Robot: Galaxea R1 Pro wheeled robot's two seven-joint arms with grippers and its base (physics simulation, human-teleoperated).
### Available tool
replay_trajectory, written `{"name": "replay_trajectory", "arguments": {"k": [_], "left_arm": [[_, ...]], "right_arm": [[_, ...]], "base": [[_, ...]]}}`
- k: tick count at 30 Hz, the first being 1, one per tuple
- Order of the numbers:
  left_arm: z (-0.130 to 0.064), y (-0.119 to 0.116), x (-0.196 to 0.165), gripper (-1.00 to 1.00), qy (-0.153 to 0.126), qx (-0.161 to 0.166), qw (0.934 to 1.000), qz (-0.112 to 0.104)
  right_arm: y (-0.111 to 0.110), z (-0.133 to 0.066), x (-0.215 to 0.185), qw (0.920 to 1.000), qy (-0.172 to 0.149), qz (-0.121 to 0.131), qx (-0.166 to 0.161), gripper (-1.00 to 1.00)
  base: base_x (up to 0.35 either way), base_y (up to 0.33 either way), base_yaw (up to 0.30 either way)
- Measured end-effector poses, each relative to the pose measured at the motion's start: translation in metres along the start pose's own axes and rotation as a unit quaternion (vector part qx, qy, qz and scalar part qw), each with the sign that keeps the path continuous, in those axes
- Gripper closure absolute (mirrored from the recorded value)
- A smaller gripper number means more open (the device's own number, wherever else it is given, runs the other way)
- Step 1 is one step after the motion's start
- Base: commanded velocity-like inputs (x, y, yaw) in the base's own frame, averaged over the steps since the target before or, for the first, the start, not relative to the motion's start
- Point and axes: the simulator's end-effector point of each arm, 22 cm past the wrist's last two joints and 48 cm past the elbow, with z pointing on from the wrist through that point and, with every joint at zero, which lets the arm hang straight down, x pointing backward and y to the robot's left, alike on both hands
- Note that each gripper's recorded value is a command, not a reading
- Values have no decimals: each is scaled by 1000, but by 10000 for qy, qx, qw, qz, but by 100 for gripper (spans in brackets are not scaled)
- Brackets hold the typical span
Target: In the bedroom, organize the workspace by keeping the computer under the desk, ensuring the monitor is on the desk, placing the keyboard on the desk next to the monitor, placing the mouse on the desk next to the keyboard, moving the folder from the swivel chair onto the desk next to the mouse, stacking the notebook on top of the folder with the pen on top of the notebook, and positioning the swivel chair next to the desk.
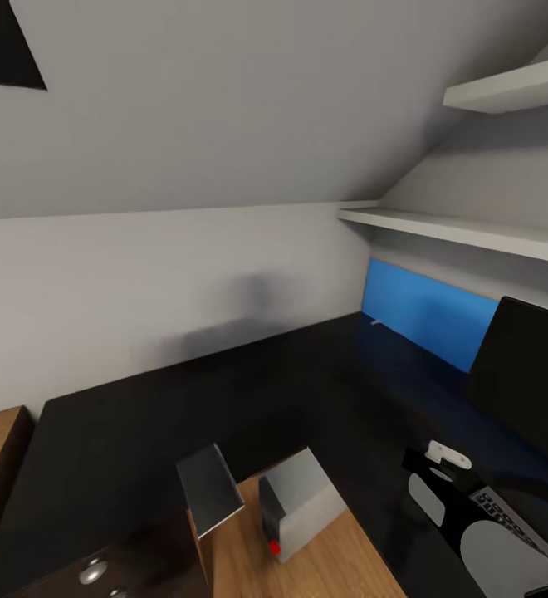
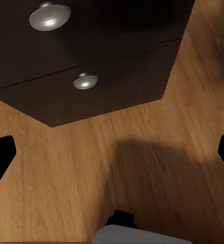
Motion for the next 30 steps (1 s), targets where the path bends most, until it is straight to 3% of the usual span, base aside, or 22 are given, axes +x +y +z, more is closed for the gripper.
{"name": "replay_trajectory", "arguments": {"k": [22, 23, 30], "left_arm": [[0, 1, 0, -100, -3, -14, 10000, -10], [0, 1, 0, -100, -3, -14, 10000, -10], [0, 1, 0, -100, -3, -17, 10000, -13]], "right_arm": [[0, 0, 0, 10000, 1, 0, 2, 100], [0, 0, 0, 10000, 1, 0, 2, -100], [1, 0, 0, 10000, -5, 1, -3, -100]], "base": [[-5, -5, 0], [0, 0, 0], [0, 0, 0]]}}
